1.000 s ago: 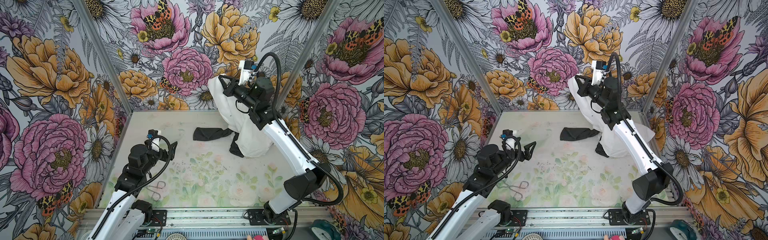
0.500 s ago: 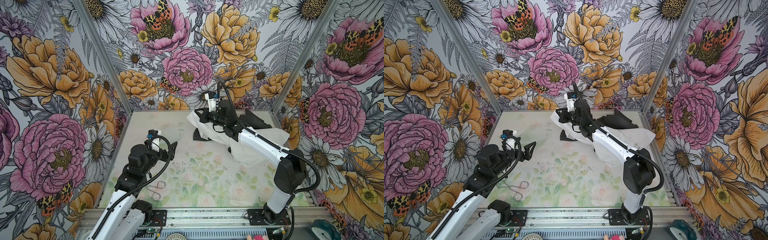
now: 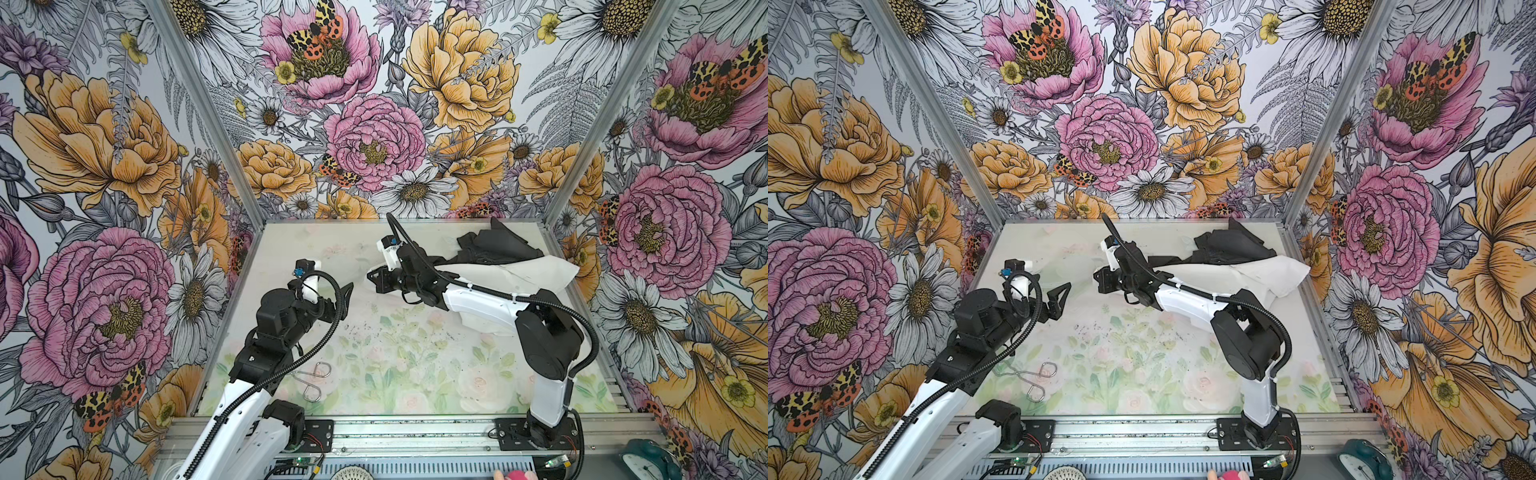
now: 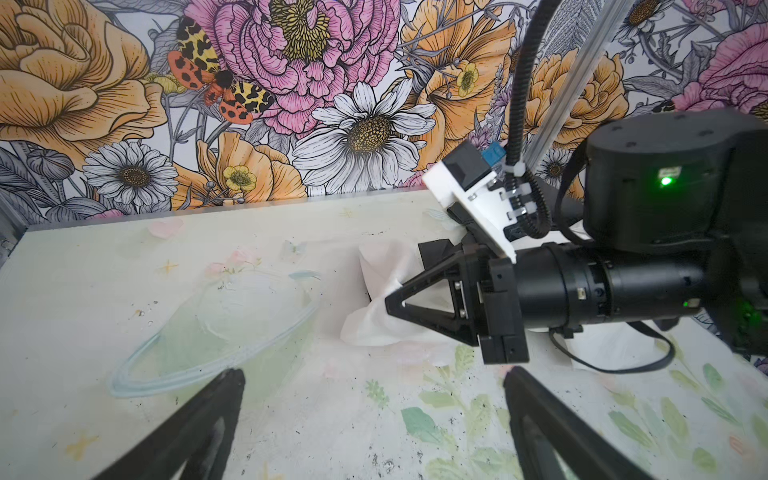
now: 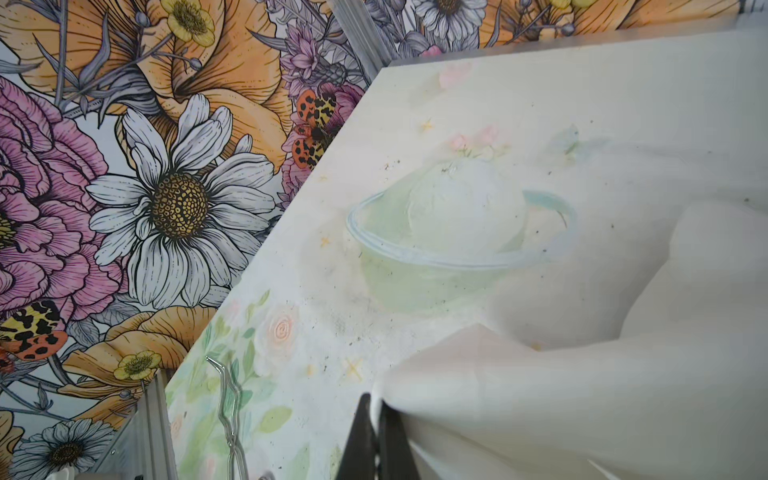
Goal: Pick out a specific cloth from the pile
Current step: 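Lower the white cloth with the right gripper onto the table nearer the robot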
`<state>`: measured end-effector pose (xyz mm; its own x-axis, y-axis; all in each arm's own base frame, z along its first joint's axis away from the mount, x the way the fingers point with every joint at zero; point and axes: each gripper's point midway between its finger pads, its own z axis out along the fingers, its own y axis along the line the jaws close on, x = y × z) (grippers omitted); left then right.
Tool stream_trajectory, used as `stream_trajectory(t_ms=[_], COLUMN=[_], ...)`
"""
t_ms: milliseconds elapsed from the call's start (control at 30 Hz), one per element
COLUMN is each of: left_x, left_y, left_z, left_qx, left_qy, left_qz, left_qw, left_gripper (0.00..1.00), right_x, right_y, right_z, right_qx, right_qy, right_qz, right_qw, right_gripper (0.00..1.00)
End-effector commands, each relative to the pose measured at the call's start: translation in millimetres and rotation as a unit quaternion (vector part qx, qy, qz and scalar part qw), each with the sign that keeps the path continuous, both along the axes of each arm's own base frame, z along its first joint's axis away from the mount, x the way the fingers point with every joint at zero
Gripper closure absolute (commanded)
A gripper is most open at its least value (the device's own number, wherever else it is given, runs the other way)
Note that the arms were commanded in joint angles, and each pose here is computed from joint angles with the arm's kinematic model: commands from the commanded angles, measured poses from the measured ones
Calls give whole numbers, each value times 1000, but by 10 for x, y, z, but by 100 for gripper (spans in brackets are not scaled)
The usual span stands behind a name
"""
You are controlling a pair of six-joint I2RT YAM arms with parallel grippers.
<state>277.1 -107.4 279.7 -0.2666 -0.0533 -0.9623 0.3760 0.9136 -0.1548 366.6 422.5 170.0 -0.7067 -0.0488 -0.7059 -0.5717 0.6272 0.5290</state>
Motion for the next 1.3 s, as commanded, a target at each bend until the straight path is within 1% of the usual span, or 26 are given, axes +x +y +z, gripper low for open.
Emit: stream_trajectory(t_ms=[0,33,67,100,133,200,300,367,500,567,633,767,933,1033,1133,1200,1267], left_x=[2,2,2,5,4,5,3,3,0,-2,0,-3,-18,-45,-89,-130,-161], left_y=[67,67,67,71,68,68,77,79,83,88,92,93,64,8,-89,-166,-230], left_z=[-31,-30,-28,-32,-34,-33,-28,-29,-24,-19,-19,-10,7,45,98,142,168], left_qx=[9,9,9,10,10,10,10,10,10,10,10,10,8,1,-11,-20,-27], left_qy=[-3,-3,-4,-3,-3,-3,-4,-4,-5,-6,-6,-8,-11,-20,-34,-45,-52], left_qz=[13,13,13,14,14,13,15,16,17,18,18,19,9,-8,-38,-63,-83], left_qw=[1000,1000,1000,1000,1000,1000,1000,1000,1000,1000,1000,1000,1000,1000,999,997,995], left_gripper=[1,1,1,1,1,1,1,1,1,1,1,1,1,1,1,1,1], right_x=[-58,-181,-197,-208,-215,-225,-224,-206,-132,-99,-71,-46,150,213,250,255,241], right_y=[102,192,196,193,194,195,160,108,-90,-217,-358,-651,-1267,-1662,-2098,-2387,-2607], right_z=[-132,-175,-198,-220,-224,-190,-71,47,310,420,555,774,918,880,789,682,563], right_qx=[8,6,5,3,3,3,-3,-10,-42,-57,-71,-115,-197,-247,-296,-325,-335], right_qy=[14,19,21,24,24,18,-4,-28,-86,-115,-145,-191,-219,-215,-196,-172,-141], right_qz=[12,26,26,27,29,35,38,34,10,-8,-26,-57,-123,-161,-208,-240,-266], right_qw=[1000,999,999,999,999,999,999,999,995,992,987,973,948,931,911,898,893], right_gripper=[100,100,100,97,92,71,46,37,28,22,19,17,14,13,12,11,11])
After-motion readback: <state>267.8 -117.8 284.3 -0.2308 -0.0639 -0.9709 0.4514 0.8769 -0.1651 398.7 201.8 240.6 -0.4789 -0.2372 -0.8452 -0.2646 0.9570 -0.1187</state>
